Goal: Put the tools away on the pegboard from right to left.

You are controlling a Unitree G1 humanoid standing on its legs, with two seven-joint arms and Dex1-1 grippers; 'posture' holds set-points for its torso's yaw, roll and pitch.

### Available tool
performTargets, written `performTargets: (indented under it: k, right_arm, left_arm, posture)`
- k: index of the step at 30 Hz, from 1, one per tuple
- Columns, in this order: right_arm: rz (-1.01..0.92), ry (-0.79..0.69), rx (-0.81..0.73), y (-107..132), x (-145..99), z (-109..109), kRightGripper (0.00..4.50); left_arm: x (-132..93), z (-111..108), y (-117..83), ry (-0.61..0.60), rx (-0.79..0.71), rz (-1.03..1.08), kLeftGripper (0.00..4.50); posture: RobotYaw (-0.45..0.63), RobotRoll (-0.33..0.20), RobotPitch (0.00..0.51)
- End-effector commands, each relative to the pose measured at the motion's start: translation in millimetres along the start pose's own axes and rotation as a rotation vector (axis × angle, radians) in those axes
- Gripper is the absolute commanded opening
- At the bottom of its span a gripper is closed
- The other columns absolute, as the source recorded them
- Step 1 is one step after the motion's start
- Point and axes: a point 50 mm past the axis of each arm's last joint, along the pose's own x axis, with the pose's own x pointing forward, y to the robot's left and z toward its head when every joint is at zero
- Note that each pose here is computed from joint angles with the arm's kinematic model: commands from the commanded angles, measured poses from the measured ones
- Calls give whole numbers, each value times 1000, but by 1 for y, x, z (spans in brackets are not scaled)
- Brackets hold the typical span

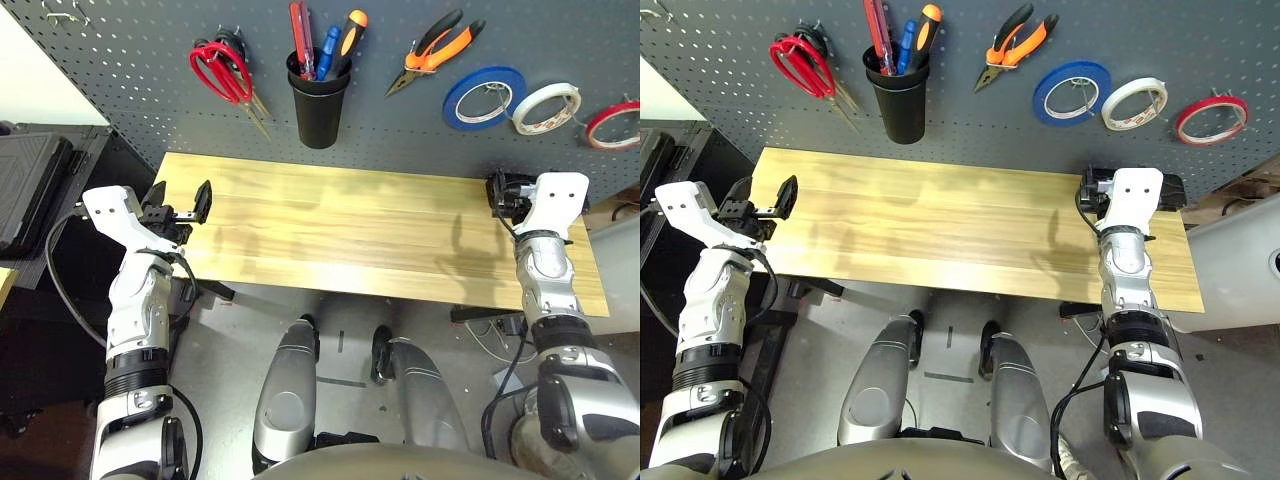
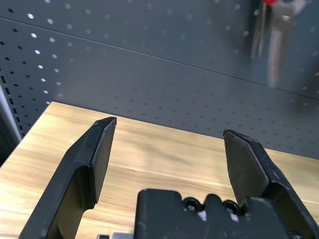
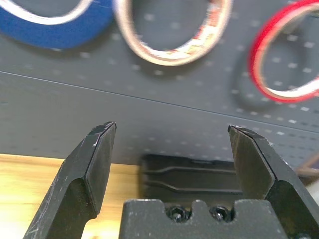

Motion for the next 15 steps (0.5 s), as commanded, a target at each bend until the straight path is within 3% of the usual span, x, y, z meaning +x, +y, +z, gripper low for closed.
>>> performTargets:
  k: [1, 15]
  right_arm:
    - [-62, 15, -3, -11, -1, -5, 4500]
    - [-144, 22, -31, -27, 4, -6, 4500]
  left_arm:
    - [-3, -6, 3, 15, -8, -1, 4463]
    - [-1, -6, 9, 8, -3, 30, 4463]
  posture:
    - [267, 0, 246]
    - [262, 0, 243]
